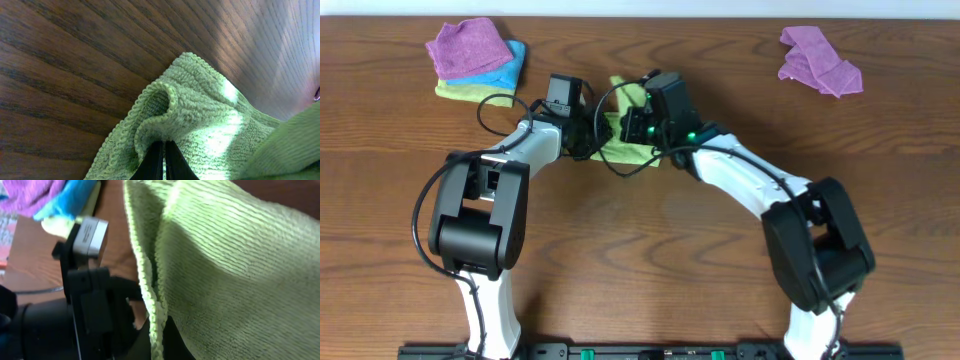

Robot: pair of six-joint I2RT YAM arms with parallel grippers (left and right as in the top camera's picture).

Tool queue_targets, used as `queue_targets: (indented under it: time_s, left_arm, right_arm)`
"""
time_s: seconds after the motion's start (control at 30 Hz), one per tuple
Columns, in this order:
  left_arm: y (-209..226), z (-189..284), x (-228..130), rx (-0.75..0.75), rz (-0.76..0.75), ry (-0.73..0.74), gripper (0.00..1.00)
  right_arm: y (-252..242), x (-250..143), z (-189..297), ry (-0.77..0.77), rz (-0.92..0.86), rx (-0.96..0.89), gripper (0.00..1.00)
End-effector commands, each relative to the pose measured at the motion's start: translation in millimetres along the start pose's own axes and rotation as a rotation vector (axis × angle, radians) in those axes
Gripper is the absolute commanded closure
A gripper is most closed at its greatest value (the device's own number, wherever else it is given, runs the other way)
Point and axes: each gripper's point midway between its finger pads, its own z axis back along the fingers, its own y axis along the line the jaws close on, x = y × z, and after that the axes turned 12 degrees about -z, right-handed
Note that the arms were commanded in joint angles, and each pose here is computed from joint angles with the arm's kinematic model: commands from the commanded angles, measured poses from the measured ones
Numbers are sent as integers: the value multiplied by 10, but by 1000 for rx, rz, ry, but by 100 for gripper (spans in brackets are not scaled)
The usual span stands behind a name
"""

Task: Fold the cloth
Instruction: 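Carry the right end of the strip left onto the left gripper's end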

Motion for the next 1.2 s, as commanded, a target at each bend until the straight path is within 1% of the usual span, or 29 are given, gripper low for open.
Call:
queue_targets:
  time_s: [0.0, 0.2, 0.33, 0.6, 0.8, 0.93, 1.03, 1.17]
  left_arm:
    - [133, -69, -54, 25, -4, 23, 94]
    - [102, -28, -20, 2, -25, 25, 94]
    - [117, 137, 99, 5, -54, 3, 94]
    - [299, 544, 293, 71, -82, -49, 94]
    - [248, 660, 344, 67, -112, -74, 94]
    - [307, 716, 389, 112, -111, -101, 94]
    - [438, 762, 424, 168, -107, -115, 94]
    - [556, 818, 479, 189, -84, -125, 94]
  right_arm:
    - [145, -19, -63, 12, 27, 28, 99]
    - [106, -61, -64, 28, 22, 11, 99]
    - [128, -98, -70, 34, 27, 12, 99]
    - [172, -153, -81, 41, 37, 18, 99]
    - [228, -194, -90, 44, 33, 30, 99]
    - [304, -268, -100, 56, 44, 42, 99]
    - [376, -352, -113, 62, 56, 47, 99]
    - [386, -427, -148, 74, 60, 44, 99]
